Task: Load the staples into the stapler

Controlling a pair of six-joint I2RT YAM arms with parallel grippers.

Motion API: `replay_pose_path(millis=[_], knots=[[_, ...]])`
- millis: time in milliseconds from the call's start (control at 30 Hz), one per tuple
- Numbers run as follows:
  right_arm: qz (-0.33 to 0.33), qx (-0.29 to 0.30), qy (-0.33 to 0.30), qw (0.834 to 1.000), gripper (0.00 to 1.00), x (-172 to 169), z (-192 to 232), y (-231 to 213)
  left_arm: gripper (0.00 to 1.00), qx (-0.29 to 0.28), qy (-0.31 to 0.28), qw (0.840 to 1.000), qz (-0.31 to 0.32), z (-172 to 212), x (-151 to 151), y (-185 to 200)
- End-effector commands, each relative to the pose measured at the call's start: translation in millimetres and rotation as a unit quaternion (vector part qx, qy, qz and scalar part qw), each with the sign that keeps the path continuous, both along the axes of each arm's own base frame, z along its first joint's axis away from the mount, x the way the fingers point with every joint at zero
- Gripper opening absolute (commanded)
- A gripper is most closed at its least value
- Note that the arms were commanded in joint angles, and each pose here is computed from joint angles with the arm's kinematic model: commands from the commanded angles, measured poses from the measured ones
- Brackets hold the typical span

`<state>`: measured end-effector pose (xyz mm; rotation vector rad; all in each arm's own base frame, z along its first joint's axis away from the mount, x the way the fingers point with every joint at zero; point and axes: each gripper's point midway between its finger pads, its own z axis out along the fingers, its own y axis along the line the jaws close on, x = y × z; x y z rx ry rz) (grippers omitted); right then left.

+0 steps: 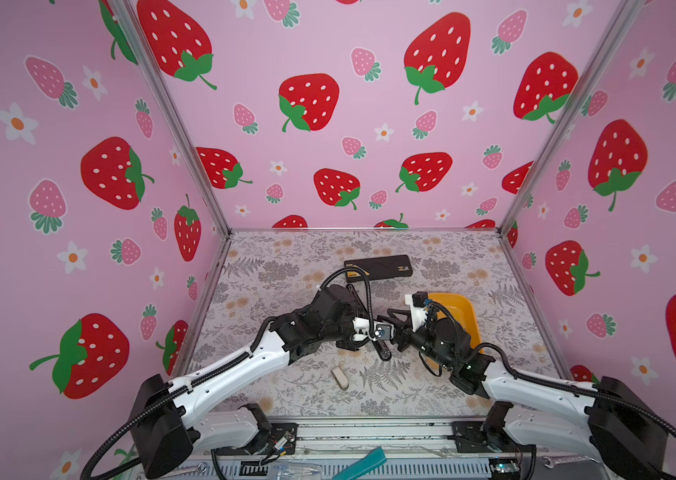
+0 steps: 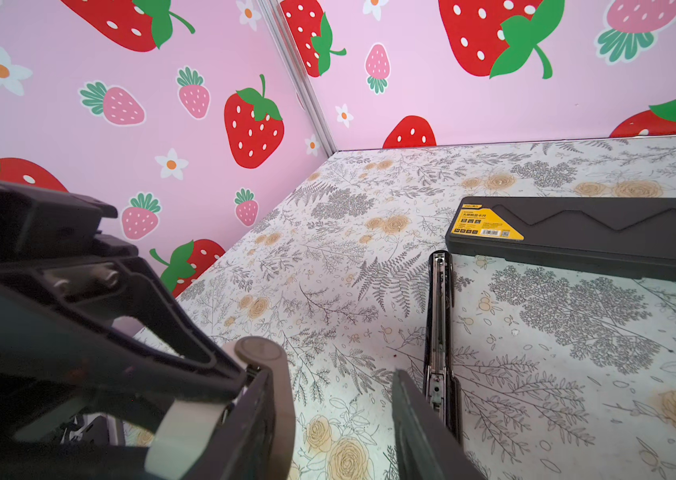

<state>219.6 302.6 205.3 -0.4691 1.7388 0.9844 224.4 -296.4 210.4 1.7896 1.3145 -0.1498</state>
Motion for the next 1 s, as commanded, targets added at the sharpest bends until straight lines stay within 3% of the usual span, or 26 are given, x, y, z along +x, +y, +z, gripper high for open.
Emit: replay_pose_path(millis=[0, 367, 533, 633, 967], knots=[[-0.036, -0.041, 0.025, 0.998, 0.47, 11, -26, -9, 0.0, -0.056, -0.02, 0.998, -0.033, 31, -8, -11], [-0.03, -0.043, 0.031, 0.998, 0.45, 10, -29, -7, 0.0, -0.09, -0.015, 0.996, -0.007, 47, 1, -6], [-0.015, -0.055, 0.041, 0.998, 0.28, 5, -36, 3, 0.0, -0.096, -0.011, 0.995, 0.006, 49, 4, -5], [-0.008, -0.058, 0.047, 0.997, 0.24, 2, -40, 8, 0.0, -0.098, -0.012, 0.995, 0.011, 50, 6, -4], [-0.041, -0.054, 0.036, 0.997, 0.25, 6, -29, -5, 0.0, -0.094, -0.007, 0.996, 0.008, 48, 6, -4]])
